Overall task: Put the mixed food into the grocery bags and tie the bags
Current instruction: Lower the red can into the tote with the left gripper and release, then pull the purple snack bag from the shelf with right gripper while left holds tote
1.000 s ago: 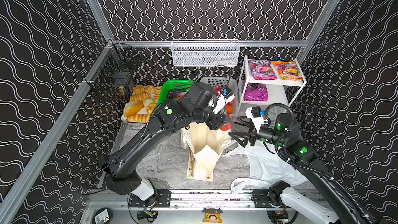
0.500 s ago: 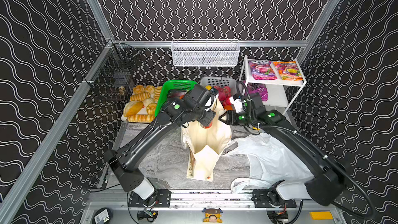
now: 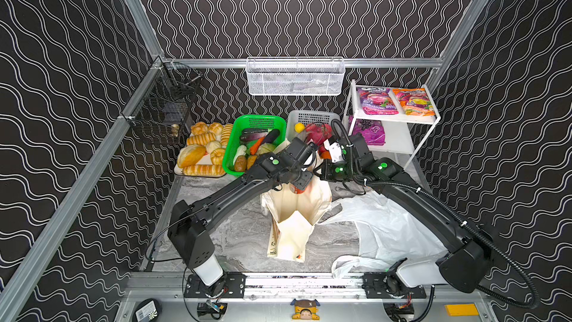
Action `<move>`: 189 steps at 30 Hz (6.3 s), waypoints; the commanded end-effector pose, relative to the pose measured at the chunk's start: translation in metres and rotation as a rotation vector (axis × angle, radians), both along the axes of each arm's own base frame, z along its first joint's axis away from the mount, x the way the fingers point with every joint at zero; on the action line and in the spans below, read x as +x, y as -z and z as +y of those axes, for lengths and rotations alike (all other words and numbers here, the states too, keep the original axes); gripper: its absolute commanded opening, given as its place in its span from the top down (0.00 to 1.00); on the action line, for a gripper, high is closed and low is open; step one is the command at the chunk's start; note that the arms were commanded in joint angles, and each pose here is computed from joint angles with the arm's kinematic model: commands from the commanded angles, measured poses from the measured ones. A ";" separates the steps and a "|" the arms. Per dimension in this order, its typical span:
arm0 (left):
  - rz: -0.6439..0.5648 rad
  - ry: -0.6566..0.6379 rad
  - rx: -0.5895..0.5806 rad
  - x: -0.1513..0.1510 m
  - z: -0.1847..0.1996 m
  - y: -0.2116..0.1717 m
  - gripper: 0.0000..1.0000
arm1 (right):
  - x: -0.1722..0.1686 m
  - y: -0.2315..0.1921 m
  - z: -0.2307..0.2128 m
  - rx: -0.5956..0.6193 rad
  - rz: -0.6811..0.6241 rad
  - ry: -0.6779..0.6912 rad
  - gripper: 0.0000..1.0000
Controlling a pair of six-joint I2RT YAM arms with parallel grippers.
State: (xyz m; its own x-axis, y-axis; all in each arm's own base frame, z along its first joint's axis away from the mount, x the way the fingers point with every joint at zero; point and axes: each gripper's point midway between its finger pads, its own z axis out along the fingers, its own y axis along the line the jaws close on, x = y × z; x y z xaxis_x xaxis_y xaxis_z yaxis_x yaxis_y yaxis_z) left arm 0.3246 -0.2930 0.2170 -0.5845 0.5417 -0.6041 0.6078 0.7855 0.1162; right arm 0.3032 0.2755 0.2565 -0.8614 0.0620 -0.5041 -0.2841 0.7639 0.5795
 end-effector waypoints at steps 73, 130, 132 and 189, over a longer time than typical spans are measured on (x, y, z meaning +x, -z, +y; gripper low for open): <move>-0.014 -0.084 -0.174 0.033 -0.012 0.009 0.08 | 0.008 -0.058 -0.060 0.047 -0.193 0.267 0.24; -0.292 -0.032 -0.402 -0.034 0.053 -0.159 0.02 | 0.126 0.021 -0.269 0.697 -0.190 0.953 0.99; -0.283 -0.031 -0.407 -0.035 0.052 -0.158 0.02 | 0.124 0.018 -0.267 0.706 -0.193 0.940 0.68; -0.179 0.040 -0.510 -0.047 0.029 -0.165 0.03 | 0.109 0.012 -0.260 0.736 -0.198 0.856 1.00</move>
